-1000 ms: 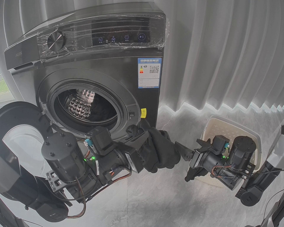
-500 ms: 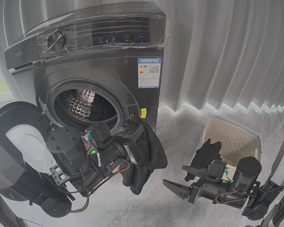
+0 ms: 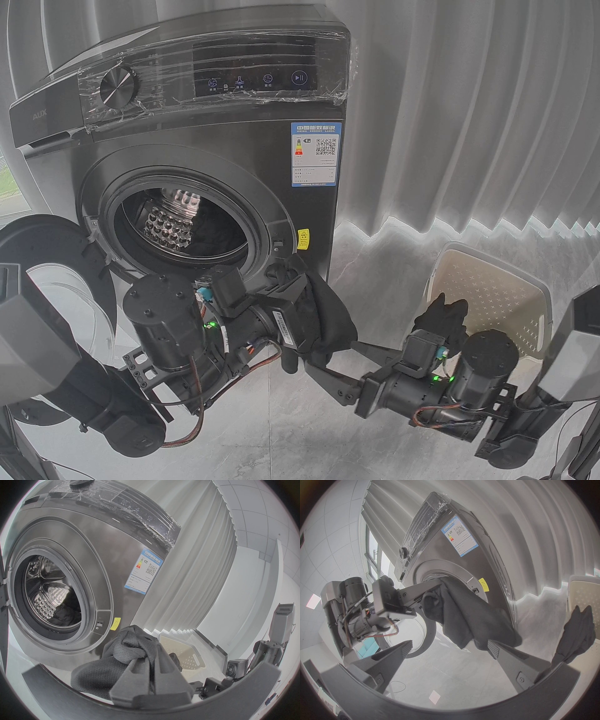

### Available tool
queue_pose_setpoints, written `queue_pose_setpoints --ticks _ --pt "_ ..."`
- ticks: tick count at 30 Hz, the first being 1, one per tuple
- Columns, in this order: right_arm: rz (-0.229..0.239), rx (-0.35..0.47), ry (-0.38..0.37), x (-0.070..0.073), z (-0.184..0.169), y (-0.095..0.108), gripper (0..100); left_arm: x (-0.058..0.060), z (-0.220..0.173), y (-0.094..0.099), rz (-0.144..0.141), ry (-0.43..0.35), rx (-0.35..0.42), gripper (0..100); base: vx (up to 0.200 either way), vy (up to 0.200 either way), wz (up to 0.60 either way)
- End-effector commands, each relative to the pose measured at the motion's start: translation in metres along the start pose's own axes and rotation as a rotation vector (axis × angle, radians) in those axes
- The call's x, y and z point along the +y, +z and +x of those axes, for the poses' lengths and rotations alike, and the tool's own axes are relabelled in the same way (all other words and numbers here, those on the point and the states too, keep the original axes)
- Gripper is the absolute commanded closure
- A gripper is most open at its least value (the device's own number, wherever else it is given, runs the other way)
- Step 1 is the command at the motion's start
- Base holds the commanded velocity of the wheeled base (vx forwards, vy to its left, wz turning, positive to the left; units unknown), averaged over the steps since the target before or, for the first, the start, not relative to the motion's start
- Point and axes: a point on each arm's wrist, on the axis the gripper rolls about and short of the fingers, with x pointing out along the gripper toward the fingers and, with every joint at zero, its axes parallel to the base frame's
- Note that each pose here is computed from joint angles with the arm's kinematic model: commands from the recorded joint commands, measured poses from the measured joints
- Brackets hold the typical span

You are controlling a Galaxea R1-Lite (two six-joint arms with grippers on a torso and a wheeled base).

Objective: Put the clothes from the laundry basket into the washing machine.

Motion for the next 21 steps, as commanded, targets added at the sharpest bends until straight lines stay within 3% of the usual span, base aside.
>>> queue_pose_setpoints --ticks 1,14,21 --pt "0.001 0.013 -0.005 0.001 0.029 -0.017 0 0.002 0.005 -0.004 0.002 0.013 0.012 100 0.000 0.000 0.00" --pt "0.000 -0.002 -0.025 -0.010 0.058 -0.028 0 0.000 0.005 -0.004 0.000 0.009 0.012 100 0.000 0.000 0.00" --pt "0.007 -0.077 -0.057 -0.008 0.072 -0.021 0 -0.001 0.005 -0.004 0.000 0.006 0.011 100 0.000 0.000 0.00"
